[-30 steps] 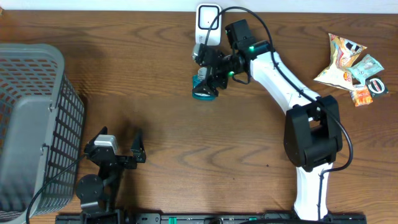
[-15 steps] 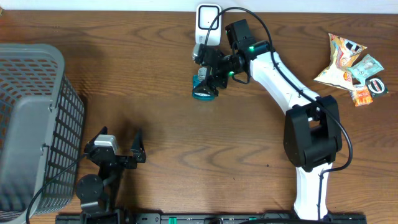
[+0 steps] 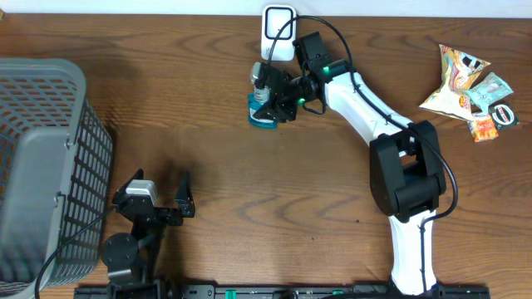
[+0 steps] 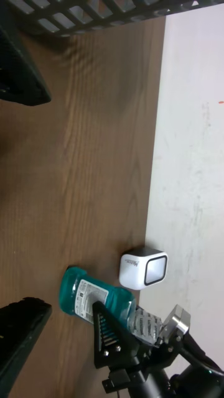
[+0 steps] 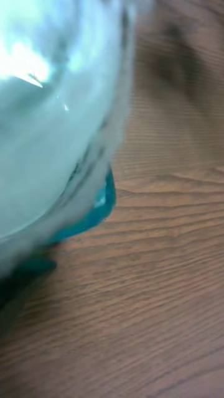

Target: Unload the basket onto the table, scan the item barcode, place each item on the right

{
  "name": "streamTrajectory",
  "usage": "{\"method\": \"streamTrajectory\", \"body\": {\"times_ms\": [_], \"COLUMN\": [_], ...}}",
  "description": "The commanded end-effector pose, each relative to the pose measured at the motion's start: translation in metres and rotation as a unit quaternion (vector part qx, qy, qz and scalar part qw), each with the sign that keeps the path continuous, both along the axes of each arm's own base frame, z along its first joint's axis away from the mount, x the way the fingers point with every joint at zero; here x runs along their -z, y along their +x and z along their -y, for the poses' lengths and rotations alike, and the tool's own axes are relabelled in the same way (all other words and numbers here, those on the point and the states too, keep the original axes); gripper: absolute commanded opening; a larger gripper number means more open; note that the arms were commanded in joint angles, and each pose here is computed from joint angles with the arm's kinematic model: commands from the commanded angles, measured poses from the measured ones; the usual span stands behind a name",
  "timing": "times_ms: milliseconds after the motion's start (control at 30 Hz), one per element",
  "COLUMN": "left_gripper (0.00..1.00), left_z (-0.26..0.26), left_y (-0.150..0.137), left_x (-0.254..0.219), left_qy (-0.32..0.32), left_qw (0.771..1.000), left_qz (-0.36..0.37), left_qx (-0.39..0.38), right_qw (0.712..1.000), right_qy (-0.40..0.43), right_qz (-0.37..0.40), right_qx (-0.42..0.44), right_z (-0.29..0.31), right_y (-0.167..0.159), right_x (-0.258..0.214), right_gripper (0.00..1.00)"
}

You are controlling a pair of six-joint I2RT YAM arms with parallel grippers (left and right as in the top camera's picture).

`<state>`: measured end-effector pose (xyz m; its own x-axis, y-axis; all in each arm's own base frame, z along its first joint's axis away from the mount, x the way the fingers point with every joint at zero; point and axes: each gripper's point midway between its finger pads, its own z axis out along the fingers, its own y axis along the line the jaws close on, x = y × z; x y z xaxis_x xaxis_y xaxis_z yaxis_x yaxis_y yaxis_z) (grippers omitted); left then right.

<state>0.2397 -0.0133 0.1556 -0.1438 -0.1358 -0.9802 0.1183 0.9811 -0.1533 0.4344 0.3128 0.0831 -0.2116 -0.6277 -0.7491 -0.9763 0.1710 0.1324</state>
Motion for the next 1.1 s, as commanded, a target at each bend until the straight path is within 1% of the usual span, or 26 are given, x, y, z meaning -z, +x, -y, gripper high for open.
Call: {"method": "streamTrajectory", "body": {"times_ms": [0, 33, 100, 300, 500, 700, 867, 933, 1033, 1067], "left_gripper": [0.98, 0.98, 0.98, 0.98, 0.98, 0.98, 0.98, 0.98, 0.98, 0.98], "left_z": [0.003, 0.003, 0.003, 0.003, 0.003, 0.003, 0.003, 0.003, 0.003, 0.003], "left_y": [-0.001, -0.001, -0.001, -0.001, -0.001, -0.001, -0.001, -0.001, -0.001, -0.001], "left_x": [0.014, 0.014, 0.014, 0.014, 0.014, 0.014, 0.014, 0.014, 0.014, 0.014], "left_qy": [0.0, 0.0, 0.0, 0.0, 0.0, 0.0, 0.0, 0.0, 0.0, 0.0], "left_qw": [1.0, 1.0, 1.0, 1.0, 1.0, 1.0, 1.0, 1.0, 1.0, 1.0], "left_qz": [-0.019, -0.019, -0.019, -0.019, -0.019, -0.019, -0.019, -0.019, -0.019, -0.019], "left_qx": [0.009, 0.01, 0.01, 0.01, 0.01, 0.01, 0.01, 0.01, 0.01, 0.01], "right_qw": [1.0, 1.0, 1.0, 0.998, 0.998, 0.998, 0.998, 0.998, 0.997, 0.996], "right_qy": [-0.003, -0.002, 0.005, 0.052, 0.056, 0.065, 0.067, 0.067, 0.069, 0.073], "right_qz": [-0.018, -0.019, -0.024, -0.031, -0.021, 0.0, -0.003, -0.01, -0.034, -0.045], "right_qx": [0.016, 0.019, 0.019, -0.007, -0.008, -0.009, -0.012, -0.011, 0.004, 0.009], "right_z": [-0.003, -0.003, -0.004, -0.013, -0.015, -0.018, -0.019, -0.019, -0.02, -0.02], "right_y": [0.003, 0.004, 0.003, -0.005, -0.002, 0.005, 0.004, 0.003, 0.003, 0.002], "right_x": [0.008, 0.007, 0.004, -0.016, -0.018, -0.022, -0.019, -0.016, -0.015, -0.017], "right_gripper": [0.67, 0.73, 0.79, 0.81, 0.78, 0.6, 0.36, 0.22, 0.12, 0.1]}}
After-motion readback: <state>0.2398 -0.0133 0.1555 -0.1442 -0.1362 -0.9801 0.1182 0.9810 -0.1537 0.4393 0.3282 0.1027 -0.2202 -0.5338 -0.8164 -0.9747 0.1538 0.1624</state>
